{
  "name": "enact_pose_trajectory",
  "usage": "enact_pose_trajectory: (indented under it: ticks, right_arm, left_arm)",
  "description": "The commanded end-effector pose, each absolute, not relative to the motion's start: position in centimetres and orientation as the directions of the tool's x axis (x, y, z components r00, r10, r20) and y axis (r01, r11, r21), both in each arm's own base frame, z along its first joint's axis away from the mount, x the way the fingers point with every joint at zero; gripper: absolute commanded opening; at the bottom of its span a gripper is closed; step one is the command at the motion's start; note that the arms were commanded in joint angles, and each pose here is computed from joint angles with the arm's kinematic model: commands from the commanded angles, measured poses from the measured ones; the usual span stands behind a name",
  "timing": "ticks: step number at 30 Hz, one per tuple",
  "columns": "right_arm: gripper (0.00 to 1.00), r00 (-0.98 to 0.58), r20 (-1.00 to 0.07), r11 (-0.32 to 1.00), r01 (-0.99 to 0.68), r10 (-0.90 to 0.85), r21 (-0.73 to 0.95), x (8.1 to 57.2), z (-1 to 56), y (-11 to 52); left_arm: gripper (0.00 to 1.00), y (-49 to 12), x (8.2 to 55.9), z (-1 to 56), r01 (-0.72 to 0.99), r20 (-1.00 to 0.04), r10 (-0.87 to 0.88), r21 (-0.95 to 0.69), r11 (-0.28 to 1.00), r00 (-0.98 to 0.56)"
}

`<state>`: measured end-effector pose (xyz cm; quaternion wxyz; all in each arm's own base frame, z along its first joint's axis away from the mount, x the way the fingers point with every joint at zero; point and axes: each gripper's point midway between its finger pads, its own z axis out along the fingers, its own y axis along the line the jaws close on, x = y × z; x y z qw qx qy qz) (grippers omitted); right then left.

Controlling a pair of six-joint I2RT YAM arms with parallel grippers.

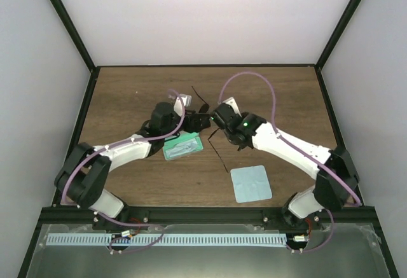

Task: Organize the sunglasses
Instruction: Fold the sunglasses at the center of the board.

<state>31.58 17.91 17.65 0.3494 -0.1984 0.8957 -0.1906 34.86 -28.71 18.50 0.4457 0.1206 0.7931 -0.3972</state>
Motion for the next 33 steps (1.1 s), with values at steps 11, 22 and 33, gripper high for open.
enact_pose_trajectory:
  ticks: [11, 22, 33]
  right_arm:
    - [0.01, -0.489, -0.759, 0.886, -0.392, -0.43, -0.249, 30.2, 22.6, 21.8]
    - [0.01, -0.528, -0.721, 0.884, -0.381, -0.449, -0.271, 30.1, 21.1, 21.3]
    - [0.01, -0.516, -0.734, 0.883, -0.392, -0.443, -0.258, 30.1, 21.6, 21.7]
  left_arm:
    - [0.67, -33.4, 31.2, 17.9, 0.71, -0.766, -0.039, -0.612, 0.349, -0.642]
    - [0.8, -32.9, 31.5, 19.0, 0.699, -0.765, -0.054, -0.612, 0.369, -0.642]
    - [0.71, -33.3, 30.5, 18.3, 0.704, -0.749, -0.024, -0.633, 0.322, -0.662]
